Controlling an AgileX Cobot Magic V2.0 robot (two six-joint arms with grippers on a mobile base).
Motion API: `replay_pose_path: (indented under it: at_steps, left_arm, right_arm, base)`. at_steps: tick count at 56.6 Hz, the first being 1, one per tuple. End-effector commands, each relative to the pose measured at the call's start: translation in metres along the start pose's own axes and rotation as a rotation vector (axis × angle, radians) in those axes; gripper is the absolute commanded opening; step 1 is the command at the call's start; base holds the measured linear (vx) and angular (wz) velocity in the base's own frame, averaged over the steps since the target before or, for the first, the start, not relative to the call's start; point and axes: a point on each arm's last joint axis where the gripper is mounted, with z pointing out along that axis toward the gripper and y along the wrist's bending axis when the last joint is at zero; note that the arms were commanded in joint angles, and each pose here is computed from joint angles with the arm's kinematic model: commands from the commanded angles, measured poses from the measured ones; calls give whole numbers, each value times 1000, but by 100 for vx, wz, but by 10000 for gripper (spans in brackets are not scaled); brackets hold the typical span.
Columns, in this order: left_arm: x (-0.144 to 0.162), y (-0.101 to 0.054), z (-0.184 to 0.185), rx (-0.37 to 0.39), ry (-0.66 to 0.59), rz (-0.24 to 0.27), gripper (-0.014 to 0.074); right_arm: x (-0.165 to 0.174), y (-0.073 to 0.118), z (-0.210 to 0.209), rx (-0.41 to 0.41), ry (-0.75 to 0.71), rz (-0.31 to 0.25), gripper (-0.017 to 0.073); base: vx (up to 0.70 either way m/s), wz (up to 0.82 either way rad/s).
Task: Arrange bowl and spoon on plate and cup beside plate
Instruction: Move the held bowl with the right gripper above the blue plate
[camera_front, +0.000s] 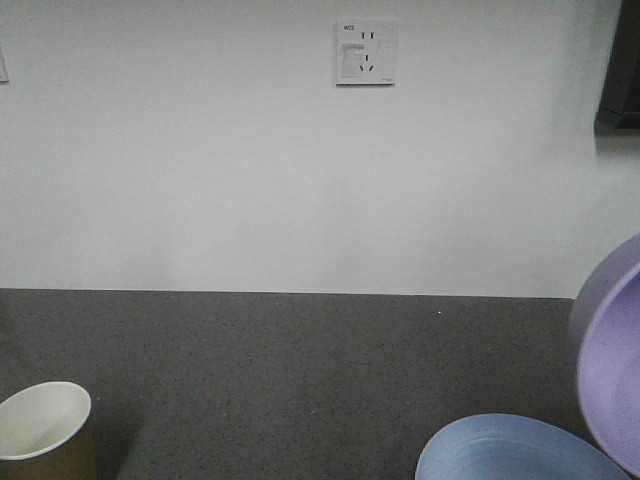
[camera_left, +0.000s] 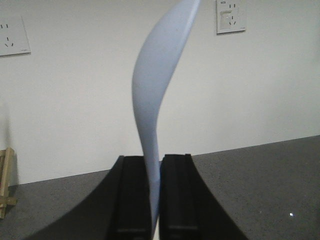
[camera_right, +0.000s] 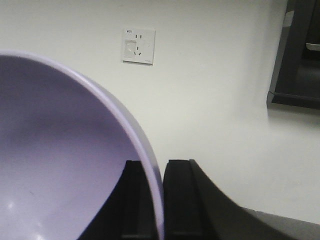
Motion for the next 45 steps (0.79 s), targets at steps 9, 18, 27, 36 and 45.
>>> replay_pose_path:
  at_steps: [9, 18, 27, 36, 45]
  left_arm:
    - [-14, 2, -1, -20, -92, -22, 1]
    - [-14, 2, -1, -20, -92, -22, 1]
    - [-14, 2, -1, -16, -92, -23, 3]
    - [-14, 2, -1, -16, -92, -23, 3]
    - [-14, 2, -1, -16, -92, -23, 3]
  right_arm:
    - [-14, -4, -1, 45, -82, 17, -9]
    - [-14, -4, -1, 45, -82, 17, -9]
    - [-14, -4, -1, 45, -82, 17, -9]
    - [-14, -4, -1, 45, -82, 17, -9]
    - [-14, -3, -1, 31, -83, 18, -9]
  base:
    - [9, 5]
    - [4, 2]
    - [0, 0]
    - [0, 0]
    - [0, 0]
